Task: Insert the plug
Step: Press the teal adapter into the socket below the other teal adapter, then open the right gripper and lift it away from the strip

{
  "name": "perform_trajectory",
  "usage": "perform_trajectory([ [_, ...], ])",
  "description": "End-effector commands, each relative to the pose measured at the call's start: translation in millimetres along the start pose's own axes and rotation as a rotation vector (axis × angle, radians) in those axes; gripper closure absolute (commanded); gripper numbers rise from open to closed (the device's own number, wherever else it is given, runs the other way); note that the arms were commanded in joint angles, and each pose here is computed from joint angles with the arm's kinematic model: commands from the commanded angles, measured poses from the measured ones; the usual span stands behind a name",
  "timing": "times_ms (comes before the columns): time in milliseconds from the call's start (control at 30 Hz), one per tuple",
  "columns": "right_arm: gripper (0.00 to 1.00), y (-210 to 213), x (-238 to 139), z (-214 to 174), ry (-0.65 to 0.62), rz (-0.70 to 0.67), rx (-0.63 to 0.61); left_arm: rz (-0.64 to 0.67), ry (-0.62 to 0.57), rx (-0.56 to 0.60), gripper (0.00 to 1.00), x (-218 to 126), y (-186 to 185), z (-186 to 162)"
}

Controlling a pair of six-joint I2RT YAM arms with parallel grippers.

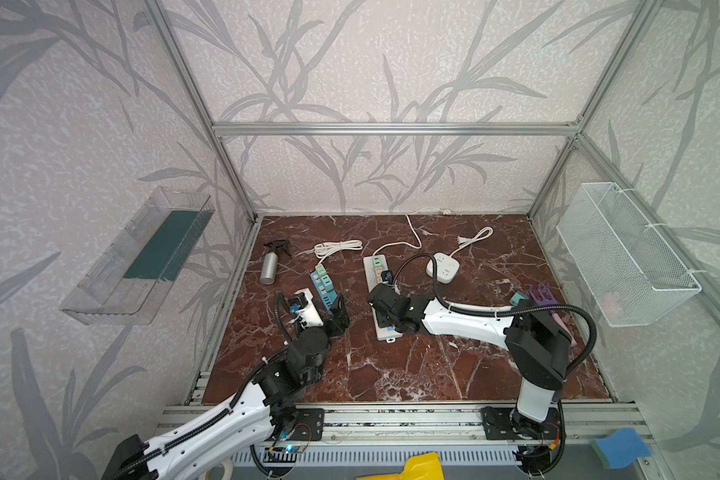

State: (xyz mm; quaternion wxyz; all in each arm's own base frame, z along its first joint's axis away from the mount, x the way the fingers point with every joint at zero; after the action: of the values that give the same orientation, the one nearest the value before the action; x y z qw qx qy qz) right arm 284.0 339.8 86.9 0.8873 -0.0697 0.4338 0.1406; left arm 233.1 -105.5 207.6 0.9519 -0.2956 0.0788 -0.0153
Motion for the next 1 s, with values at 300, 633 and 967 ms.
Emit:
perform_trajectory([
  [300,1.00,-17.6,43.9,-77.8,0.241,-0.123,-0.012,0.012,-0.017,-0.025,0.24,-0.9,8.3,-1.3],
  [633,0.60,-11.1,21.7,-57.0,0.162,-0.036,0.031,0.006,-0.023,-0.044,0.24,-2.4,1.8,8.0],
  [967,0.28,-8.0,-50.3,2.8,-0.055,0.116,-0.007,0.006,0.007,-0.046,0.22,4.1,-17.7,17.0],
])
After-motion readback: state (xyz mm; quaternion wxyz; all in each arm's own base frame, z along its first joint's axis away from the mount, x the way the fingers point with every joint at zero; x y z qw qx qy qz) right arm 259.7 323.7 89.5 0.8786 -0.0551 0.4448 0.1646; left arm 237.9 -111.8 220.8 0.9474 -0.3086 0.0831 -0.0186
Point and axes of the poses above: each gripper's point midway between its finger pads, its own x axis out along the fingers, its own y axis along the line the jaws close on, z = x × y, the point moved 2 cm from there along -x, back along the fingers, and after that the axes turned 7 degrees about -x, right-handed, at the moved point
